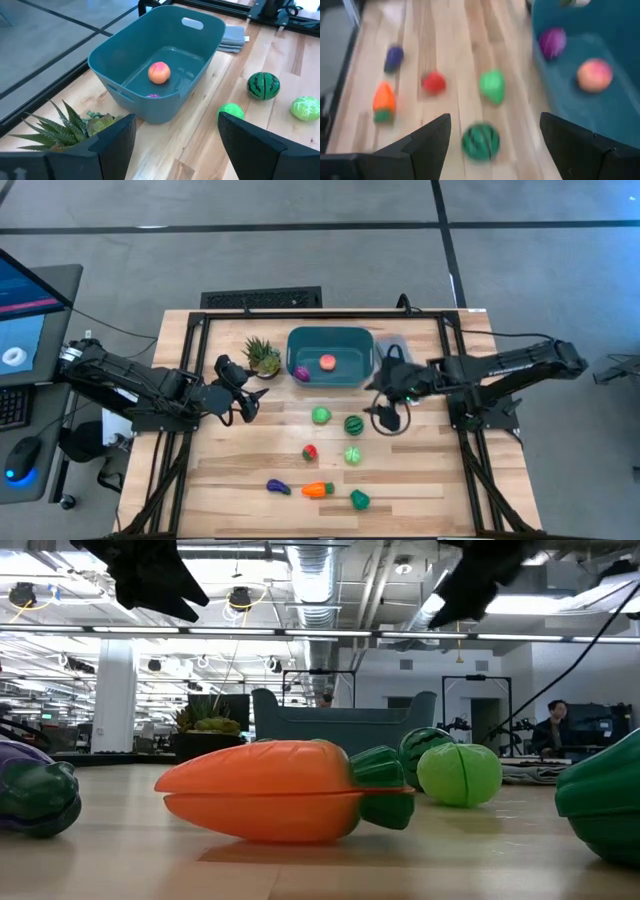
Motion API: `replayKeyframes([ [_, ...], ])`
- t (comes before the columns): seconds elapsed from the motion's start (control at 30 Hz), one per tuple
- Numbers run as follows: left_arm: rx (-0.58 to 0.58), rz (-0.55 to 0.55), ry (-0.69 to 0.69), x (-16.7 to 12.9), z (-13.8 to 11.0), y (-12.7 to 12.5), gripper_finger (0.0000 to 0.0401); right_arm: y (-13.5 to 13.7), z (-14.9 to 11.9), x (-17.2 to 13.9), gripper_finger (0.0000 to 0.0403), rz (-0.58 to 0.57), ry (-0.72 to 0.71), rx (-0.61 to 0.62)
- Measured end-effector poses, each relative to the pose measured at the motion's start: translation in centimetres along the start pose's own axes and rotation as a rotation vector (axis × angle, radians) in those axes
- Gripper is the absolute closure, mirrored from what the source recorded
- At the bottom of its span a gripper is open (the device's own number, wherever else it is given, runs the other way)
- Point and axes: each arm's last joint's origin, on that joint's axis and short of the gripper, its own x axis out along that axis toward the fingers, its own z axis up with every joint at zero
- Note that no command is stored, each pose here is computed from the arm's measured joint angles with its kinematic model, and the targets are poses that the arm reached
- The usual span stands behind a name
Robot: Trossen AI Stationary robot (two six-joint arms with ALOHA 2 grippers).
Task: Pick and placing Produce into tupperware
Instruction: Put the watermelon into the blue bin
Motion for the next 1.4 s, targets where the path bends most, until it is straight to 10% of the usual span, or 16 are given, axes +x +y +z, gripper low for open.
replayKeyframes([
  [1.4, -0.064, -0.015, 0.034, 0.0, -0.3, 0.0, 0.013, 2.2, -3.2, 10.1, 0.0009, 0.055, 0.273, -0.216],
])
